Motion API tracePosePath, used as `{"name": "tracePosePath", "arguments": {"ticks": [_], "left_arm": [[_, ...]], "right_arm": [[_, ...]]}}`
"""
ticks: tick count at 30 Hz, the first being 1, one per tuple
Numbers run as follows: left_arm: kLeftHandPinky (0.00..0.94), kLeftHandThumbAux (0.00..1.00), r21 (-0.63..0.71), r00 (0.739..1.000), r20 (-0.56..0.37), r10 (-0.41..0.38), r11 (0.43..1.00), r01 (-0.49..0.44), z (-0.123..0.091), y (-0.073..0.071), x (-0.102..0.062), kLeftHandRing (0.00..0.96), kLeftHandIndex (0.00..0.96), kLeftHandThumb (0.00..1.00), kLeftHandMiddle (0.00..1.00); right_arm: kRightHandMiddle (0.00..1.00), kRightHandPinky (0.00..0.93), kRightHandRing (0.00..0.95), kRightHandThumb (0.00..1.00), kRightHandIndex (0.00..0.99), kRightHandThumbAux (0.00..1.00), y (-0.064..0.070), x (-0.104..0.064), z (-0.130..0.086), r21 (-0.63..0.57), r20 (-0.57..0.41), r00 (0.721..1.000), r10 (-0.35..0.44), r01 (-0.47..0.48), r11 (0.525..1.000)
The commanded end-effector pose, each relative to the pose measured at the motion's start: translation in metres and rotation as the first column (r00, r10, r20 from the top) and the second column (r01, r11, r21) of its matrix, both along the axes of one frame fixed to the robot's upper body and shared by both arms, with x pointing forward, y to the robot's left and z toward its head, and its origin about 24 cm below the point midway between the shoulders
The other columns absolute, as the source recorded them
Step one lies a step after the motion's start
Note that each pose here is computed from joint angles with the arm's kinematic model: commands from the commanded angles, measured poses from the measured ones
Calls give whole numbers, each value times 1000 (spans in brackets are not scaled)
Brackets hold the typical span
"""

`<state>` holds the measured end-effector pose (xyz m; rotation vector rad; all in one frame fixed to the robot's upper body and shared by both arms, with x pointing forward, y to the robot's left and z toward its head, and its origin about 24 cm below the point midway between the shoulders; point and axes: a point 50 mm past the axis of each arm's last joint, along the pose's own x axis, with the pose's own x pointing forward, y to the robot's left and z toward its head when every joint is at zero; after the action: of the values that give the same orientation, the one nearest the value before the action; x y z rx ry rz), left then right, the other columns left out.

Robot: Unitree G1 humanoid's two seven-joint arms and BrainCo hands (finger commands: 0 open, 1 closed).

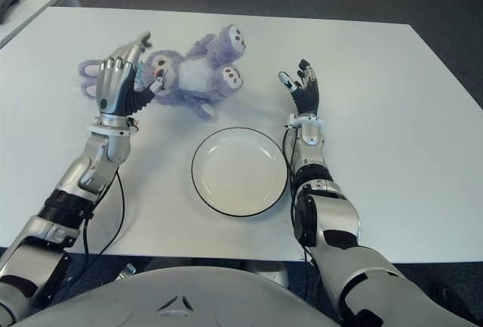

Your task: Put the doll into the plate.

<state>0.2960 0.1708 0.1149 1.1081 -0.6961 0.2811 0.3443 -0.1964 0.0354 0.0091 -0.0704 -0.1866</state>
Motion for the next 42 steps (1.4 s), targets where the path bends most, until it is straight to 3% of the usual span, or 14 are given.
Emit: {"name": "tracePosePath", "arguments": {"ticks": [1, 10, 19, 25, 36, 42], "left_arm": [[105, 294, 42, 994, 107, 23, 999, -27, 14, 4, 22, 122, 0, 426, 115], [8, 255, 65, 994, 103, 28, 997, -35, 14, 4, 32, 59, 0, 361, 58], [0, 240, 98, 995, 93, 26, 995, -35, 17, -4, 49, 44, 0, 347, 47], [0, 239, 170, 999, 20, 29, 985, -32, 22, -13, 72, 38, 0, 313, 35], [0, 219, 275, 994, -106, 36, 961, -6, 21, -16, 90, 0, 0, 279, 0], [0, 203, 337, 964, -256, 75, 941, 16, 16, -14, 101, 0, 0, 270, 0]], "right_arm": [[80, 0, 35, 0, 77, 589, 15, -136, -149, 117, -573, 819, -28, 115, 986], [81, 0, 39, 0, 71, 590, 15, -136, -148, 112, -568, 823, -26, 109, 988], [78, 0, 35, 0, 69, 597, 15, -135, -148, 119, -565, 824, -24, 109, 987], [76, 8, 35, 0, 68, 604, 15, -135, -148, 116, -571, 820, -31, 118, 986], [83, 4, 44, 0, 72, 613, 15, -134, -148, 103, -574, 818, -37, 117, 988], [80, 0, 42, 0, 68, 616, 14, -135, -148, 106, -574, 818, -36, 118, 987]]}}
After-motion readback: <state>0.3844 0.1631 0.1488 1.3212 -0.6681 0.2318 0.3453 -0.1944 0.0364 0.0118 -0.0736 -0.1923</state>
